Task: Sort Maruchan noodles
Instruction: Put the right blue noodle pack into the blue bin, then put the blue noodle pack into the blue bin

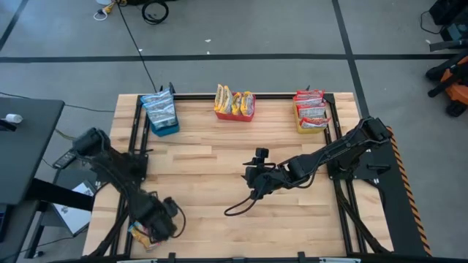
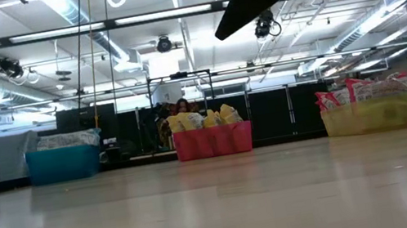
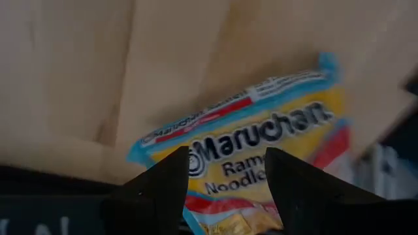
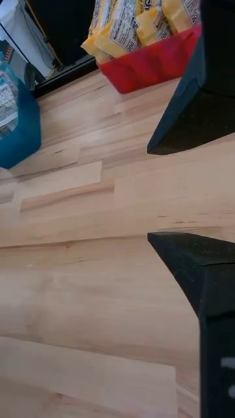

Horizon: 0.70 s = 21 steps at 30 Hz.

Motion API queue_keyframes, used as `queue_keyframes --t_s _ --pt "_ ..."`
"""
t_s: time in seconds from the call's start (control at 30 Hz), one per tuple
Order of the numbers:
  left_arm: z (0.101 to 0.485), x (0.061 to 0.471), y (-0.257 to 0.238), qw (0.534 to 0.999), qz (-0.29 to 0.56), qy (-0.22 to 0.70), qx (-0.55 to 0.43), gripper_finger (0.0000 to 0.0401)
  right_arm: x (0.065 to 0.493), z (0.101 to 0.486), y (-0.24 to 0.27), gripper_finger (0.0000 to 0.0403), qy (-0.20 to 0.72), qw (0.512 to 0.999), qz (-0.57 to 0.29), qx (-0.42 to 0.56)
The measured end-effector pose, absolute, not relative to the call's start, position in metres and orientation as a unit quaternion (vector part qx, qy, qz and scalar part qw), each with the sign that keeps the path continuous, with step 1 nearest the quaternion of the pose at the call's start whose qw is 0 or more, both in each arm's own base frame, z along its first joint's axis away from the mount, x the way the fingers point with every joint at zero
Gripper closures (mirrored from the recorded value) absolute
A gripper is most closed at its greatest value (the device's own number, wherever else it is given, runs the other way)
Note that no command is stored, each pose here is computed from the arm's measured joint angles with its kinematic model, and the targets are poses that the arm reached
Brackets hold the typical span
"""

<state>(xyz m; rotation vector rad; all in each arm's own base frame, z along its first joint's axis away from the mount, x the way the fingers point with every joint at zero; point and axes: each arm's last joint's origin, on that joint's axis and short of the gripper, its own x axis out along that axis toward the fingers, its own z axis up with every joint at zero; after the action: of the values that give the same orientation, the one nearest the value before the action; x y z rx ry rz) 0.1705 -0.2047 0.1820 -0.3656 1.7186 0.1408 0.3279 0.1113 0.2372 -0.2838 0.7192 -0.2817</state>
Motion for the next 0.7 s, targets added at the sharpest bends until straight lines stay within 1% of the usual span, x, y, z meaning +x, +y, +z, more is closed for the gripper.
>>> queue_keyframes --t_s 0.1,0.17,0.27,0.4,0.5,0.6,0.7 --pt "0.168 0.167 -0.206 0.615 0.119 0.759 -0.180 0.0195 0.328 0.237 0.111 0.0192 0.350 0.917 -0.137 -0.138" --pt "0.162 0.166 -0.207 0.603 0.134 0.762 -0.194 0.0192 0.328 0.237 0.111 0.0192 0.349 0.917 -0.137 -0.138" --pt "0.161 0.168 -0.210 0.604 0.134 0.755 -0.217 0.0178 0.328 0.237 0.111 0.0192 0.349 0.917 -0.137 -0.137" --pt "0.161 0.174 -0.212 0.605 0.127 0.747 -0.245 0.0150 0.328 0.237 0.111 0.0192 0.349 0.917 -0.137 -0.137" --pt "0.162 0.175 -0.211 0.587 0.123 0.759 -0.255 0.0131 0.328 0.237 0.111 0.0192 0.350 0.917 -0.137 -0.138" --pt "0.168 0.175 -0.211 0.575 0.117 0.766 -0.261 0.0123 0.328 0.237 0.111 0.0192 0.350 0.917 -0.137 -0.138" --pt "0.180 0.180 -0.218 0.580 0.108 0.759 -0.275 0.0124 0.328 0.237 0.111 0.0192 0.350 0.917 -0.136 -0.138"
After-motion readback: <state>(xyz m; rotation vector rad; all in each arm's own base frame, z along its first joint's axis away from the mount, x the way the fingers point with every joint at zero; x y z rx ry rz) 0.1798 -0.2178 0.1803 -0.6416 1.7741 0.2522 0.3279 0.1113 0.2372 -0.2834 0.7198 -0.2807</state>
